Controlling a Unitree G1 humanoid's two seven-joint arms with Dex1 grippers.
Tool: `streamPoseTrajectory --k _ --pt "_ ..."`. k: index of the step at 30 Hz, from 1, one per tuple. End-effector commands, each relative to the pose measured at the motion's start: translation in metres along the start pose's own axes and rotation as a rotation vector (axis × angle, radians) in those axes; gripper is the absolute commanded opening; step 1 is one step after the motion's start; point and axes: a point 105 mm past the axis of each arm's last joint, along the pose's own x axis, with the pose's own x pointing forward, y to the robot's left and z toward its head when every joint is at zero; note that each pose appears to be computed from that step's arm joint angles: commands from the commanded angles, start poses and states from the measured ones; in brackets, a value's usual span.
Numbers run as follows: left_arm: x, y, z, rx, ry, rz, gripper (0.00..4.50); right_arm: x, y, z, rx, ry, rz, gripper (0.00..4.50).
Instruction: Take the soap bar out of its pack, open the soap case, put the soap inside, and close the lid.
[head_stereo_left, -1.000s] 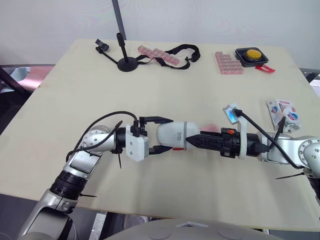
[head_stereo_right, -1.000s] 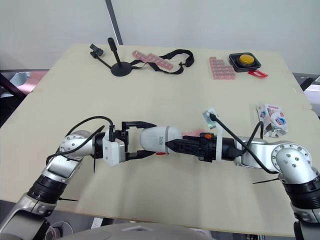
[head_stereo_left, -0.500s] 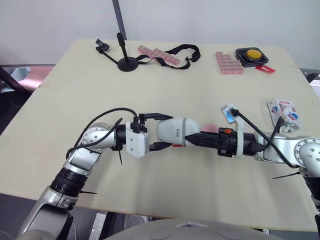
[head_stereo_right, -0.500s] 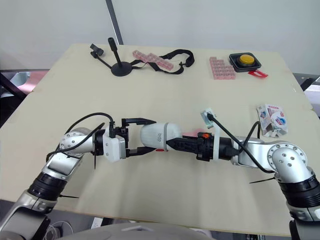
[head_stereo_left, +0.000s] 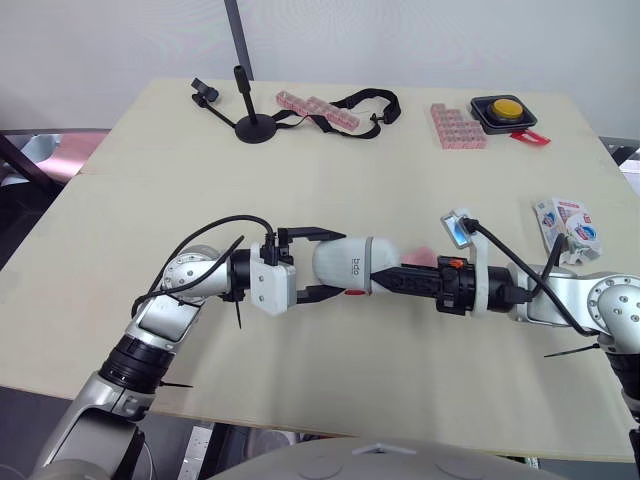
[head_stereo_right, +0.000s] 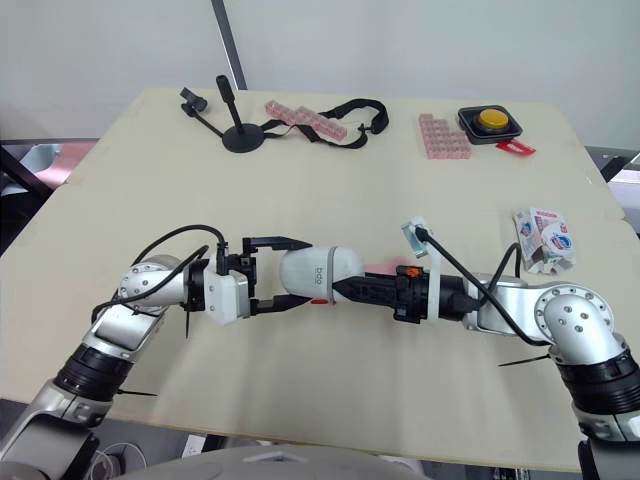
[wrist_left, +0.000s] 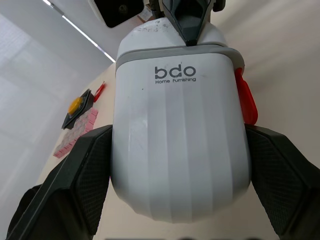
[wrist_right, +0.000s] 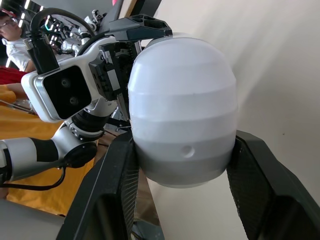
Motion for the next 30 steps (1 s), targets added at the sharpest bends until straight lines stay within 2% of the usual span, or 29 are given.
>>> streamPoseTrajectory --k 1,12,15,21,25,28,30 --pt "-0.005 0.002 0.003 0.008 -0.008 -0.004 3.47 -0.008 0.011 0.012 -0.021 -0.033 0.059 2.03" --pt "-0.009 0.002 -0.002 -0.025 0.006 -0.009 3.47 -0.017 0.007 0.012 -0.008 -0.028 0.059 2.03" --pt "-0.011 0.002 -0.006 -0.080 0.016 0.006 3.47 -0.029 -0.002 0.013 -0.006 -0.028 -0.002 2.03" --pt "-0.018 0.004 -0.016 -0.265 0.045 0.031 3.47 -0.080 -0.039 0.034 -0.081 -0.011 -0.291 2.03" --pt "-0.021 0.002 -0.020 -0.381 0.058 0.028 3.47 -0.113 -0.058 0.053 -0.227 0.061 -0.534 2.03" --pt "-0.021 0.001 -0.020 -0.406 0.061 0.015 3.47 -0.136 -0.075 0.057 -0.403 0.235 -0.735 2.03" --pt "-0.019 0.001 -0.020 -0.411 0.061 0.016 3.47 -0.144 -0.083 0.055 -0.478 0.330 -0.795 2.03"
